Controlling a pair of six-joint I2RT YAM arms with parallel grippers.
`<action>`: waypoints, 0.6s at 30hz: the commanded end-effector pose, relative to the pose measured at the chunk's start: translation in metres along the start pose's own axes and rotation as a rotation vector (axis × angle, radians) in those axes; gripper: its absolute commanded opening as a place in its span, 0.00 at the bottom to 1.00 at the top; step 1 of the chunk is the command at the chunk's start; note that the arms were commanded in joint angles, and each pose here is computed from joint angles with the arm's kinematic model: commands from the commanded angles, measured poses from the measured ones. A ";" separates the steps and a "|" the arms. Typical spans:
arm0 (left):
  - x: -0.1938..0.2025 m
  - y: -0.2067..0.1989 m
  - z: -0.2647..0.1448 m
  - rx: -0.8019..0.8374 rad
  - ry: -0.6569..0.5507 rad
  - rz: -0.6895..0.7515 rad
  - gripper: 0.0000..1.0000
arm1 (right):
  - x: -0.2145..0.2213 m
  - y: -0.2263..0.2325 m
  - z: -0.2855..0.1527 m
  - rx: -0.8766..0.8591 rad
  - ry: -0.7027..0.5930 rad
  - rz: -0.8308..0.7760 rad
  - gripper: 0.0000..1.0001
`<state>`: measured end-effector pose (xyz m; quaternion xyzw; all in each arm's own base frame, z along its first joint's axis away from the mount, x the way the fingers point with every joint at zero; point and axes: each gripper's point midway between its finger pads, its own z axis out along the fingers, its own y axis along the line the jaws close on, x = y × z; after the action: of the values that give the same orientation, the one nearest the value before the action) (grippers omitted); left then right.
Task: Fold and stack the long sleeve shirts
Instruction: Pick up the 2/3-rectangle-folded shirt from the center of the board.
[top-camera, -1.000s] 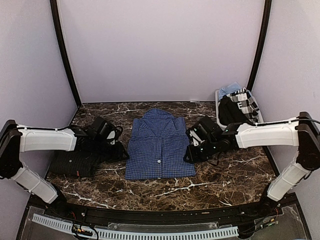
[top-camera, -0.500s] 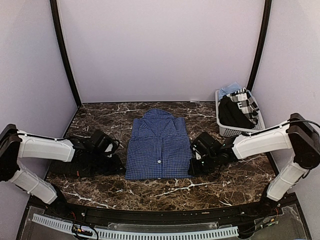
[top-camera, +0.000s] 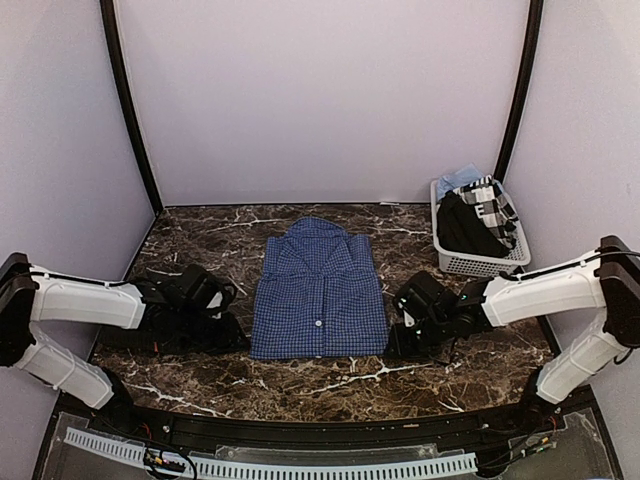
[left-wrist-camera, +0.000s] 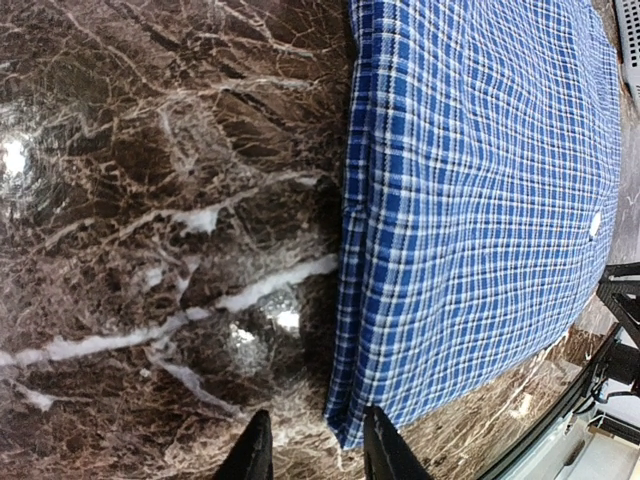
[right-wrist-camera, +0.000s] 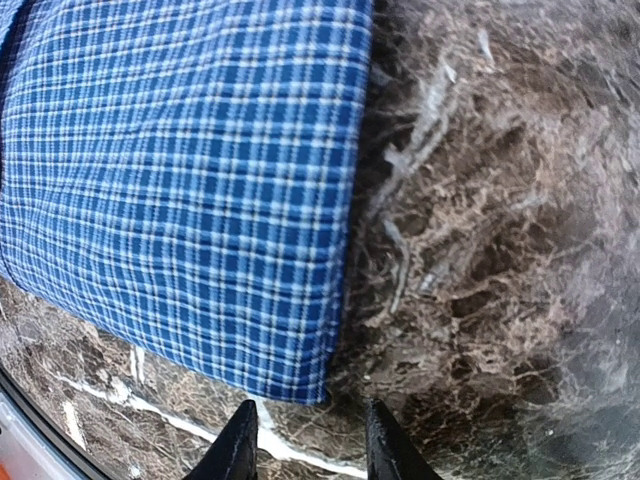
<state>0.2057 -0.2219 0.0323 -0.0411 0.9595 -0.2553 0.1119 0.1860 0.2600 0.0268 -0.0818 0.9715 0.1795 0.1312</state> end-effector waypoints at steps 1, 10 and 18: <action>0.006 -0.001 -0.005 0.013 0.002 0.005 0.30 | 0.004 0.003 -0.005 -0.023 -0.008 0.015 0.35; 0.012 -0.009 -0.005 0.044 0.010 0.014 0.31 | 0.004 0.012 -0.009 -0.094 -0.023 0.044 0.35; 0.020 -0.011 0.001 0.041 0.037 0.018 0.31 | 0.003 0.007 -0.001 -0.075 -0.027 0.050 0.30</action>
<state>0.1939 -0.2333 0.0377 -0.0261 0.9554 -0.2735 0.1080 0.1811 0.2647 0.0346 -0.0624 0.9645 0.2192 0.1333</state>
